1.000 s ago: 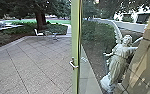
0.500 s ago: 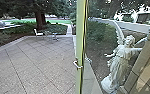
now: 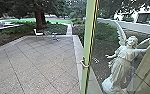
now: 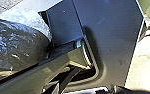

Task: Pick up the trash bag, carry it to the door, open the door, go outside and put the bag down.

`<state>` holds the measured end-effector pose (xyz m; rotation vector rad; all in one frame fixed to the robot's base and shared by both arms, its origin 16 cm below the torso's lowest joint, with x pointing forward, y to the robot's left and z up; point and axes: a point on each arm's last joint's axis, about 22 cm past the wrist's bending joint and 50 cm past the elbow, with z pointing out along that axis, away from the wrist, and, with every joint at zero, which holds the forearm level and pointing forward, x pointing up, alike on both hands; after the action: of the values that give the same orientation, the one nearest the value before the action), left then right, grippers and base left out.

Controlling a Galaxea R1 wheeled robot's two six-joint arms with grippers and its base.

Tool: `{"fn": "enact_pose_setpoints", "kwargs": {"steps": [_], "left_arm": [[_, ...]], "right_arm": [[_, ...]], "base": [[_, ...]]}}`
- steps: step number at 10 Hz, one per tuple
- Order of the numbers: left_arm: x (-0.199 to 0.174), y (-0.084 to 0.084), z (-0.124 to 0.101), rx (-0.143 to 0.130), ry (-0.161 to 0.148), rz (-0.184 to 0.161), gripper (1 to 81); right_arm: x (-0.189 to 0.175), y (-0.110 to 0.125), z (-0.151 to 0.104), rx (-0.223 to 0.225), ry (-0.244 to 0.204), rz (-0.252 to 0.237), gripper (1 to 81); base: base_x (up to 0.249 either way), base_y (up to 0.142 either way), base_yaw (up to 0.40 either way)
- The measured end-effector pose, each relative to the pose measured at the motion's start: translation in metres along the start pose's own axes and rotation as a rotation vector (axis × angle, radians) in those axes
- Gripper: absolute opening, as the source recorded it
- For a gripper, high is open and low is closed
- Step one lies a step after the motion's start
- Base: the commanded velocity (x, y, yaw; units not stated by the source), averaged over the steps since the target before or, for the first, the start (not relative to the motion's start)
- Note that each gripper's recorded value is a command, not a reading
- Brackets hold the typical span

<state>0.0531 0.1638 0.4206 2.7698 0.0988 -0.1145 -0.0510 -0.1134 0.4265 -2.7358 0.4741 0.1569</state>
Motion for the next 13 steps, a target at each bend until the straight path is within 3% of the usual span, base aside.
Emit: {"fn": "enact_pose_setpoints", "kwargs": {"steps": [13], "left_arm": [[-0.0001,-0.0002,0.0001,0.001,0.0,0.0,1.0]], "right_arm": [[0.0004,-0.0005,0.0,0.0,0.0,0.0,81.1]], "base": [[0.088,0.0,0.0]]}}
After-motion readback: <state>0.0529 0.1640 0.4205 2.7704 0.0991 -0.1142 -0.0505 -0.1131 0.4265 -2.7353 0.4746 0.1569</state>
